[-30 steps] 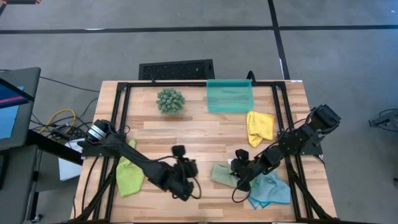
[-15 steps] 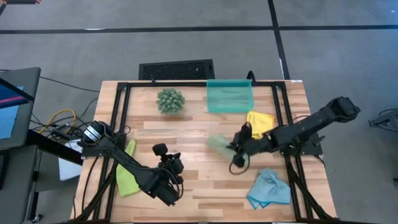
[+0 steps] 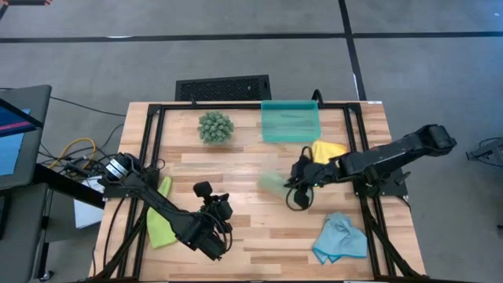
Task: Roll microfiber towels into tight, uniform cylinder then place into a basket
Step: Put the green microfiber cloth into the green organizer bin
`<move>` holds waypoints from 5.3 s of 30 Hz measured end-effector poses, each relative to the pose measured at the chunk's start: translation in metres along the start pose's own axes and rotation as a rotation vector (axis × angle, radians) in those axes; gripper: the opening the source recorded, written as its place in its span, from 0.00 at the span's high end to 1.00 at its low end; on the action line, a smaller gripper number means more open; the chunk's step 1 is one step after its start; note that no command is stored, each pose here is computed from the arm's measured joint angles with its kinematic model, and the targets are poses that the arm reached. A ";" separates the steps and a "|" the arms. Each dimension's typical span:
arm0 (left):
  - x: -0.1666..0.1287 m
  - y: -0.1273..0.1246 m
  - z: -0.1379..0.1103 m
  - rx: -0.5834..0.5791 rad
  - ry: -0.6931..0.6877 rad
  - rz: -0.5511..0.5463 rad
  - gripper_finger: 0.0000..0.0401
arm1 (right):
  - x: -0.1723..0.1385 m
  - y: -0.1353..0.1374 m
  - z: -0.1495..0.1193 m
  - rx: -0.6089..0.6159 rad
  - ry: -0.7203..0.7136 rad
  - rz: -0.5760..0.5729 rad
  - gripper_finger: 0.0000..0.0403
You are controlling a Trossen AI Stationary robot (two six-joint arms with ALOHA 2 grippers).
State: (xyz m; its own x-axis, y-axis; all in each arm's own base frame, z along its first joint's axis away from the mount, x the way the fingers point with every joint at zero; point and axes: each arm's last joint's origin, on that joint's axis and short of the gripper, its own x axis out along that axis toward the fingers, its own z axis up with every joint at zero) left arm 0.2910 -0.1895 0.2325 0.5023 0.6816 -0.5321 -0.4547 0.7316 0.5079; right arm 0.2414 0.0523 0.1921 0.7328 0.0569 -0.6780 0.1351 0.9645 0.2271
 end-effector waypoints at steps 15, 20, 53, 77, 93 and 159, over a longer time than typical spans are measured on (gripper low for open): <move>0.013 -0.044 0.012 0.188 -0.178 -0.309 1.00 | 0.073 0.032 -0.027 0.003 0.097 0.354 0.89; 0.027 -0.053 0.013 0.206 -0.249 -0.478 1.00 | 0.089 0.032 -0.038 -0.002 0.128 0.371 0.82; 0.065 -0.051 0.016 0.084 -0.383 -0.796 1.00 | 0.068 0.044 -0.012 -0.163 0.021 0.046 0.37; 0.128 -0.045 -0.007 -0.048 -0.035 -0.644 1.00 | 0.074 0.080 -0.038 -0.299 0.035 0.187 0.61; 0.106 -0.034 0.007 -0.052 -0.142 -0.597 1.00 | 0.073 0.083 -0.019 -0.274 0.021 0.214 0.54; 0.148 -0.038 -0.017 -0.097 -0.058 -0.562 1.00 | 0.090 0.026 -0.008 -0.153 0.146 -0.040 0.58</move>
State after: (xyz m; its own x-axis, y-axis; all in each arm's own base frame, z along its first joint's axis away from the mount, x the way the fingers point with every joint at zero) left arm 0.3704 -0.1160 0.1230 0.7249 0.1873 -0.6629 -0.1700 0.9812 0.0913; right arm 0.3057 0.0850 0.1316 0.6230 0.0441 -0.7810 0.0507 0.9940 0.0966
